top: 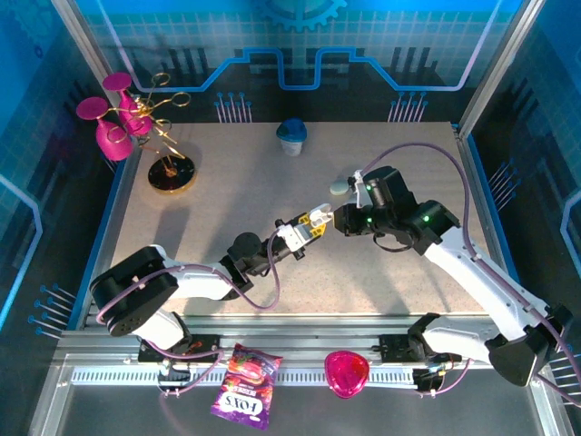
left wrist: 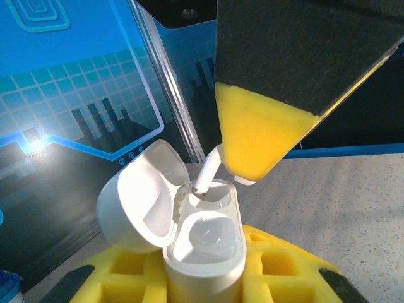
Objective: Insert the wireless bluetooth earbuds into the charging case
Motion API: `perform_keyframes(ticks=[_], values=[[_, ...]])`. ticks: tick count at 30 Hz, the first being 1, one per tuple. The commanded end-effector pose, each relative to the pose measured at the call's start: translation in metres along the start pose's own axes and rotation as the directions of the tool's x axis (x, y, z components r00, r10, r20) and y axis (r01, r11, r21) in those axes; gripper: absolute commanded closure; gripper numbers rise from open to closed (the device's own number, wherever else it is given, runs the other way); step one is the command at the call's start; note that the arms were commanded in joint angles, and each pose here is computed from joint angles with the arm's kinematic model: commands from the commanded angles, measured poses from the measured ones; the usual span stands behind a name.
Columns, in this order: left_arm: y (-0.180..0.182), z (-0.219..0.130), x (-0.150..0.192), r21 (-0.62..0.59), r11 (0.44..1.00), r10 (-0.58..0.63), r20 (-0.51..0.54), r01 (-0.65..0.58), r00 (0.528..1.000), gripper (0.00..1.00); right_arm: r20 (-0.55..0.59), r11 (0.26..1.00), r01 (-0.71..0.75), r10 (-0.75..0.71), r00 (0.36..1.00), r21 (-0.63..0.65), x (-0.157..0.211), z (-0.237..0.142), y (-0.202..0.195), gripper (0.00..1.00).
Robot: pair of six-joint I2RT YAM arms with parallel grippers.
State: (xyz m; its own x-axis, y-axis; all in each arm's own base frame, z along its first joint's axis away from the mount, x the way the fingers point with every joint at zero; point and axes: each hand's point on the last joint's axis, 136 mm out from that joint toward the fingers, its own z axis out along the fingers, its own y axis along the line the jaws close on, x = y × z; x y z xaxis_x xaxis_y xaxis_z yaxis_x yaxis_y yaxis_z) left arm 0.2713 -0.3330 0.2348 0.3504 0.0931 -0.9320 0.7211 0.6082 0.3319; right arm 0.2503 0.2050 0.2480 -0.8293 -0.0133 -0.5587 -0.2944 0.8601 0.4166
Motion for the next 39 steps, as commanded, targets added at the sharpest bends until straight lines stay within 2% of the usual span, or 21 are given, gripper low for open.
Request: perform_keyframes(ticks=[1,10,30,34,39], values=[[-0.005,0.000,-0.006,0.018,1.000,0.025,0.017,-0.025,1.000,0.85,-0.008,0.998,0.041,-0.041,0.999,0.042,0.000,-0.007,0.000,0.84],[-0.004,0.001,-0.004,0.013,0.999,0.035,0.005,-0.035,0.999,0.85,-0.037,0.990,0.079,-0.075,0.996,0.117,0.004,-0.009,-0.007,0.84],[-0.010,0.002,-0.007,0.032,0.999,0.032,0.016,-0.032,0.999,0.85,-0.089,0.985,0.131,-0.121,0.989,0.110,0.007,0.005,0.004,0.80],[-0.009,0.001,-0.007,0.025,0.999,0.034,0.014,-0.034,0.999,0.85,-0.105,0.976,0.146,-0.130,0.986,0.163,0.008,0.002,-0.004,0.84],[-0.010,0.002,-0.008,0.031,0.999,0.033,0.015,-0.033,0.999,0.85,-0.137,0.966,0.172,-0.147,0.980,0.192,0.014,0.003,-0.006,0.84]])
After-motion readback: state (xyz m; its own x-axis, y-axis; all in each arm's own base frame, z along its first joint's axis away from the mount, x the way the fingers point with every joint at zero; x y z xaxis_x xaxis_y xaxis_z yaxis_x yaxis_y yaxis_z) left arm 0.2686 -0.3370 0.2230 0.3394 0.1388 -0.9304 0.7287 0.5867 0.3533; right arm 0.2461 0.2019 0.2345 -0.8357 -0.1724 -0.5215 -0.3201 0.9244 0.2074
